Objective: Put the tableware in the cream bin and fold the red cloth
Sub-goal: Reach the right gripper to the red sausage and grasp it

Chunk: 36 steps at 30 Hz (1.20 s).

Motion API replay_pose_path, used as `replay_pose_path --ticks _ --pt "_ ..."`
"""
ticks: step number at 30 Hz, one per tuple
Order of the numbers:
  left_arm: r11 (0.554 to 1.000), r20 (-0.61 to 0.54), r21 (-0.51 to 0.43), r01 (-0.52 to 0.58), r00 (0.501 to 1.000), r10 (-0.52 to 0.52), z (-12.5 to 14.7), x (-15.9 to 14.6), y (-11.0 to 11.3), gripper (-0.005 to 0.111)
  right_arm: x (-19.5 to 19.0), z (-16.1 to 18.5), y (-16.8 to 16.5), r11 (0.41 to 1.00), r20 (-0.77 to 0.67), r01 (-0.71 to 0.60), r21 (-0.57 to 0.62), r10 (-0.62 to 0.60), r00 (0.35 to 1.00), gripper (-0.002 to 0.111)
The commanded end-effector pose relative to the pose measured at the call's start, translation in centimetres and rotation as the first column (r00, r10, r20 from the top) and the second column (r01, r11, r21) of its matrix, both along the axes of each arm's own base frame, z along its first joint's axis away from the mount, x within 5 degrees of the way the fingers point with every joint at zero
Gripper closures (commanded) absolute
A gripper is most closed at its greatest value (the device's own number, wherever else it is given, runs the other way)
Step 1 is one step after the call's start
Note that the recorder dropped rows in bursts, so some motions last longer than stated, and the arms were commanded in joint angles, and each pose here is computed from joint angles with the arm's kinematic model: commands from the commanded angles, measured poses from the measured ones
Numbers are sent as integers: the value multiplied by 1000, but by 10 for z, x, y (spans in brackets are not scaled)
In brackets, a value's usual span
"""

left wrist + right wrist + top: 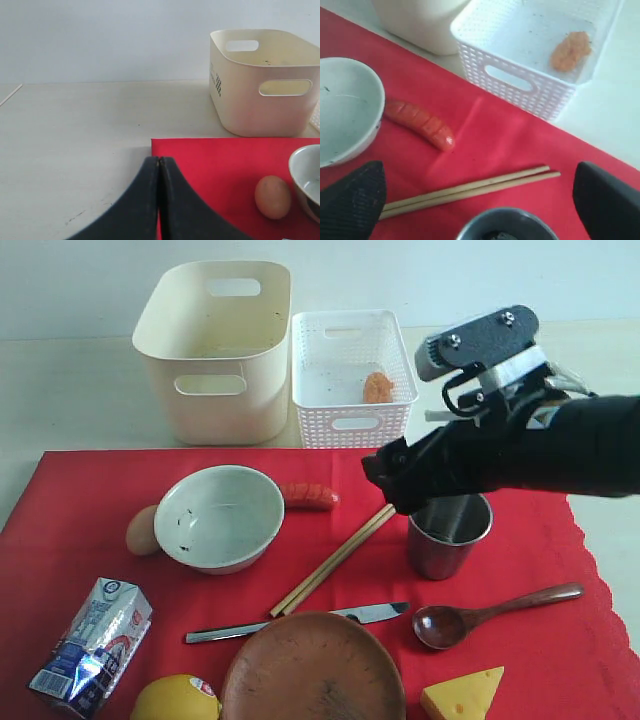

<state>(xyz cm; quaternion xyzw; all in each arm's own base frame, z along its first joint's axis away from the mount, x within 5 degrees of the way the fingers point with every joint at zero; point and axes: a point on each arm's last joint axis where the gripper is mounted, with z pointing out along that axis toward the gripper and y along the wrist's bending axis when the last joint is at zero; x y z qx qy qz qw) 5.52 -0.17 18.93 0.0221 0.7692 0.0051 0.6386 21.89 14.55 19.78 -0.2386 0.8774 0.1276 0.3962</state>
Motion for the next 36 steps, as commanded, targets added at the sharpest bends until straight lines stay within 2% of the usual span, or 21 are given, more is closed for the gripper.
replay_pose_path --ticks 1,5,8,12,16,18,28,31,36 --pt "1000 9 4 5 1000 -5 0 0 0 106 19 10 25 991 -84 -132 -39 128 988 13" --pt "1000 9 4 5 1000 -5 0 0 0 106 49 -4 48 981 -159 -183 -66 170 972 18" --pt "1000 9 4 5 1000 -5 0 0 0 106 70 -22 66 956 -211 -272 -112 245 946 20" --pt "1000 9 4 5 1000 -5 0 0 0 106 90 -38 85 902 -254 -402 -156 357 899 20" --pt "1000 9 4 5 1000 -5 0 0 0 106 108 -60 92 827 -257 -493 -272 431 865 20" --pt "1000 9 4 5 1000 -5 0 0 0 106 111 -70 91 809 -254 -502 -306 439 862 20" --pt "1000 9 4 5 1000 -5 0 0 0 106 119 -98 93 791 -223 -503 -349 451 864 22" --pt "1000 9 4 5 1000 -5 0 0 0 106 119 -98 93 781 -223 -513 -357 463 858 33" --pt "1000 9 4 5 1000 -5 0 0 0 106 118 -98 93 777 -235 -520 -353 465 854 73"
